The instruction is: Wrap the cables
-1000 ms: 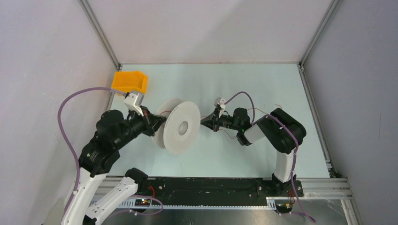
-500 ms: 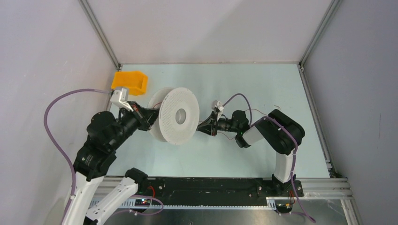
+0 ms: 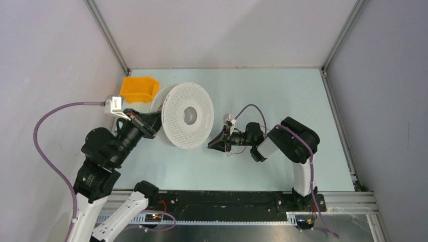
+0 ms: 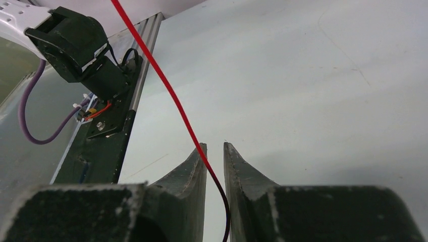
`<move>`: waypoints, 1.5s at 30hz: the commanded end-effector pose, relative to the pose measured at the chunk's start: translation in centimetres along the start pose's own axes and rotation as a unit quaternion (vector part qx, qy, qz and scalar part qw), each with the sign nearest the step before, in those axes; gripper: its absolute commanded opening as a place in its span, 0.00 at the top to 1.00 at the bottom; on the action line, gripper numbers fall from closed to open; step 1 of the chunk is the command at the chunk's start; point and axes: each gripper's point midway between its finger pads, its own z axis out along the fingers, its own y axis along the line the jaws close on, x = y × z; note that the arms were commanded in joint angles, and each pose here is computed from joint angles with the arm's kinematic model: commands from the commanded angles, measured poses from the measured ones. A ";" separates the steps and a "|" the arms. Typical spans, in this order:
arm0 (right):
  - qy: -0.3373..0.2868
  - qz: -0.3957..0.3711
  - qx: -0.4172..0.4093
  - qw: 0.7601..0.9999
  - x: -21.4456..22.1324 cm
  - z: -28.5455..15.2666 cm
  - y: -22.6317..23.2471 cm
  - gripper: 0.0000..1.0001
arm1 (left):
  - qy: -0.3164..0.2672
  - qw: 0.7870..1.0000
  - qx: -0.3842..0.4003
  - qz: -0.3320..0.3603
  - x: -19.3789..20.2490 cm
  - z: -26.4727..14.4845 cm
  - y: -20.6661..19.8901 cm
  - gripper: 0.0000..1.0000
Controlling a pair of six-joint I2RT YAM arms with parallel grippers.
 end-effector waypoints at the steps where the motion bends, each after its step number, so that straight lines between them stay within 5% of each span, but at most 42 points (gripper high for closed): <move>1: -0.011 0.003 -0.005 1.000 -0.5 0.7 0.1 0.78 | -0.087 0.995 0.026 -0.028 -4.2 -0.6 -1.8 1.00; 9: 0.034 0.034 0.005 0.999 1.7 1.5 1.8 0.91 | -0.185 0.977 -0.063 -0.086 -7.1 -2.0 1.6 1.00; 16: 0.097 -0.044 0.063 0.992 2.5 5.0 5.3 1.00 | -0.241 0.957 -0.149 -0.065 -7.5 -3.5 5.8 1.00; 20: 0.138 -0.121 0.083 0.979 2.0 6.4 7.7 1.00 | -0.210 0.956 -0.206 0.020 -6.0 -2.7 8.4 1.00; 29: 0.164 -0.205 0.114 0.958 -4.7 7.5 10.7 1.00 | -0.129 0.946 -0.281 0.096 -0.9 -0.9 13.4 1.00; 45: 0.131 -0.281 0.137 0.941 -12.1 7.2 10.9 1.00 | 0.046 0.948 -0.252 0.191 7.4 0.7 16.1 1.00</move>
